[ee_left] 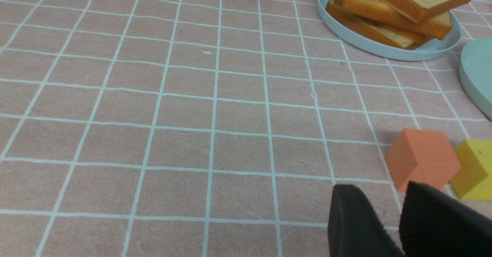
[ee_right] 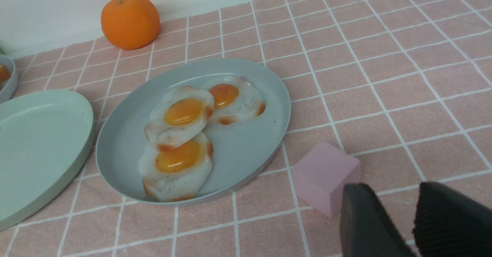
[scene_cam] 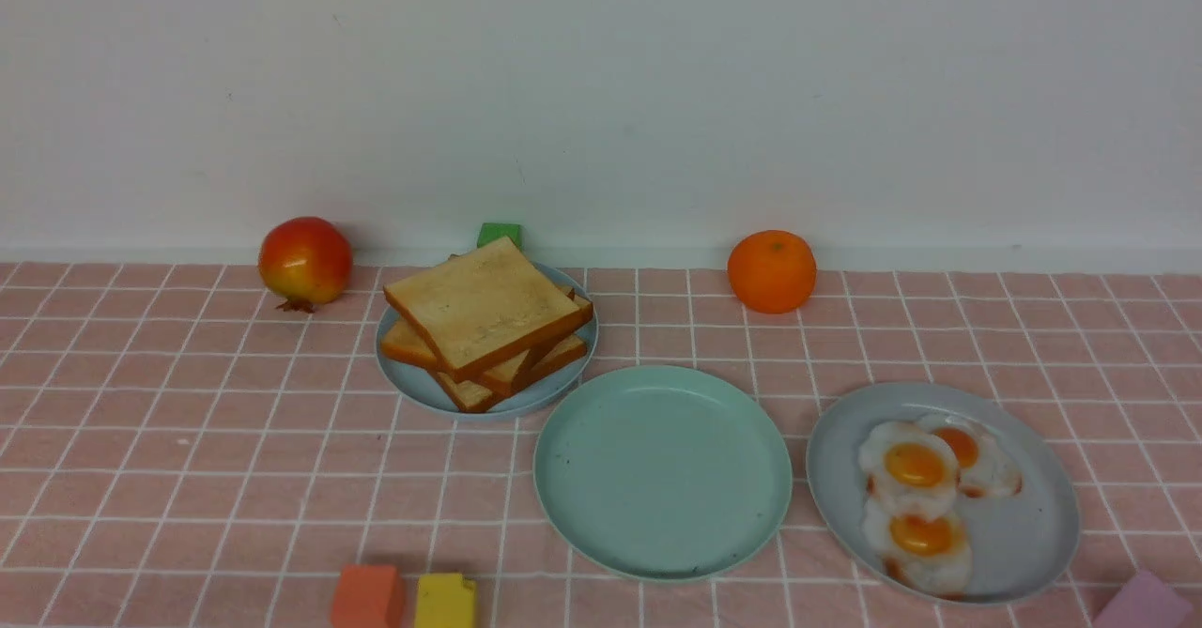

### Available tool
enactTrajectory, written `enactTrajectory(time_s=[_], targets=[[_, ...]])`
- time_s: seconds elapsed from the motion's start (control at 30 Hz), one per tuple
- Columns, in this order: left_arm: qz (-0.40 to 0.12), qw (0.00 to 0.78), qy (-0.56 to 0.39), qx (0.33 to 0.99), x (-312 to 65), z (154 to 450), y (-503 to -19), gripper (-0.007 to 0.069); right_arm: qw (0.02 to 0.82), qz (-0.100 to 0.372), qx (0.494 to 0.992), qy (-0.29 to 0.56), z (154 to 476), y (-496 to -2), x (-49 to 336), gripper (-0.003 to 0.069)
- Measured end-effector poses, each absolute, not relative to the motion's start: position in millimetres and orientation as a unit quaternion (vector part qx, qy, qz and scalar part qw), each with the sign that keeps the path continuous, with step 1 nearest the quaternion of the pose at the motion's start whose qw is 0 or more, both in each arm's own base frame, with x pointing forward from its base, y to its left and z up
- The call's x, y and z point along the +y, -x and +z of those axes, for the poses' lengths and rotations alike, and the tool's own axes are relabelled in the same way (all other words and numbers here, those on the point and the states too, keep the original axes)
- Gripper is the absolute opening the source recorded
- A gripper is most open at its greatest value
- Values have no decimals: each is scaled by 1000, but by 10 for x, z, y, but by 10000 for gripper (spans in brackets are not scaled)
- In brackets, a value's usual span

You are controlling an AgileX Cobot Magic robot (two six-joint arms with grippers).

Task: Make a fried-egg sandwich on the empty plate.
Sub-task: Use the left arm to grab a slice of bread

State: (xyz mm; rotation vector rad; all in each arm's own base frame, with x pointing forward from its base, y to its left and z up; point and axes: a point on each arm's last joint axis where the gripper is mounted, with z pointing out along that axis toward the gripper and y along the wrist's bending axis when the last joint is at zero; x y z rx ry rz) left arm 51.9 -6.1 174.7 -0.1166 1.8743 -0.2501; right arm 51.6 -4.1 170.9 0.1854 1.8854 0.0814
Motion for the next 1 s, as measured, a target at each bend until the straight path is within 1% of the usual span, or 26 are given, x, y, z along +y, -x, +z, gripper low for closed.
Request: enactTrajectory(time_s=[0.63,0.8,1.0], targets=[[-107,584,50,803,-61,1747,-519,239,583,35,808,-80,1709,-516,-41,239],[-82,588,34,804,-42,1748,-521,239,585,17,808,-69,1712,-516,-56,239],[-66,590,24,805,-29,1747,-522,239,587,-2,808,-57,1712,-516,-72,239]])
